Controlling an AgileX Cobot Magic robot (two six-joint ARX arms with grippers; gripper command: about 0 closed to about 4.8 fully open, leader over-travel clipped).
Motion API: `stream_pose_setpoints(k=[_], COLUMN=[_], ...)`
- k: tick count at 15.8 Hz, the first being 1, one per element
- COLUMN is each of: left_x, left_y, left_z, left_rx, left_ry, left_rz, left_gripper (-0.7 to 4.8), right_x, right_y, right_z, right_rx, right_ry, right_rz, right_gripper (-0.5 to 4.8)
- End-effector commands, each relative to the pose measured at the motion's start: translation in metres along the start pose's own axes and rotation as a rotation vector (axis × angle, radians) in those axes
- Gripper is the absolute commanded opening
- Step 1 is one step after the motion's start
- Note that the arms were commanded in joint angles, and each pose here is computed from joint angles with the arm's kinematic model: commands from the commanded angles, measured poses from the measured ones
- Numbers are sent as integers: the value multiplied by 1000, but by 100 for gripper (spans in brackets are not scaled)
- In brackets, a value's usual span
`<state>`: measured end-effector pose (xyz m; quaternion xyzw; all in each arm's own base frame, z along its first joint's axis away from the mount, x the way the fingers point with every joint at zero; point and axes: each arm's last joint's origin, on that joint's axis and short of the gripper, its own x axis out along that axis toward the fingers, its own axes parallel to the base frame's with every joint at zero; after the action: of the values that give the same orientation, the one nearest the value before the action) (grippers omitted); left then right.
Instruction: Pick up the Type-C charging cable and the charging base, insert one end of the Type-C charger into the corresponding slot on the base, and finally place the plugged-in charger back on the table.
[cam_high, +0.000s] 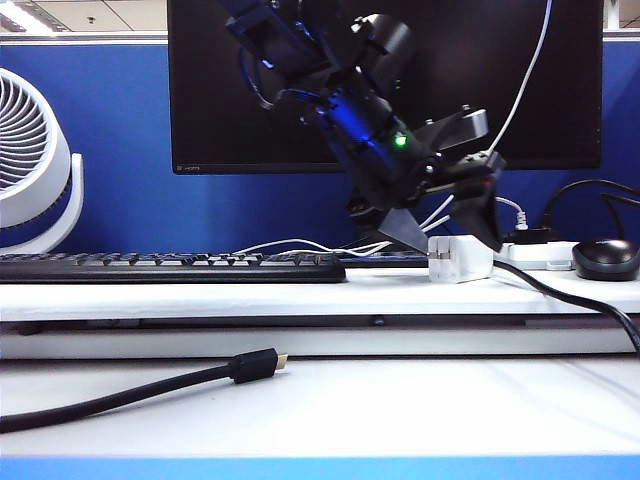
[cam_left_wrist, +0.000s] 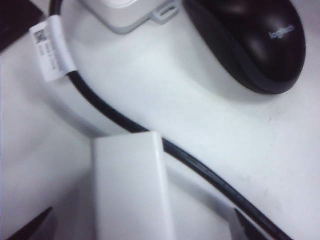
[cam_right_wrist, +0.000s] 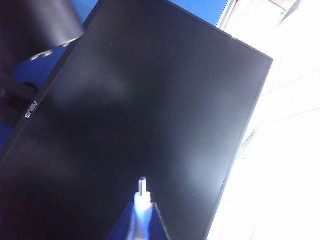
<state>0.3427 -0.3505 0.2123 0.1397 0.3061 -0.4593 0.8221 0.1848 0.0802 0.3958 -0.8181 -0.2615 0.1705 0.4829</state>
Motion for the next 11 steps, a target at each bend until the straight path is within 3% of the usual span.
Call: stream_pose_setpoints(k=[1, 2, 6, 9, 11], left_x=[4, 4, 5, 6, 5], left_y=[0, 1, -3, -9, -9], left_z=[1, 0, 2, 2, 0], left_rx=[12, 11, 23, 58, 66], left_ry=[-14, -11, -27, -16, 7], left_rz=[31, 55, 59, 48, 45], left_gripper=[445, 377, 259, 81, 73], right_x=[-1, -1, -1, -1, -1], right_y=[-3, -3, -3, -3, -2], right_z=[-1, -1, -1, -1, -1], right_rx=[-4, -4, 0, 1, 5], right_ry=[9, 9, 9, 8, 5], right_rz=[-21, -21, -20, -17, -12], right_gripper=[-1, -1, -1, -1, -1])
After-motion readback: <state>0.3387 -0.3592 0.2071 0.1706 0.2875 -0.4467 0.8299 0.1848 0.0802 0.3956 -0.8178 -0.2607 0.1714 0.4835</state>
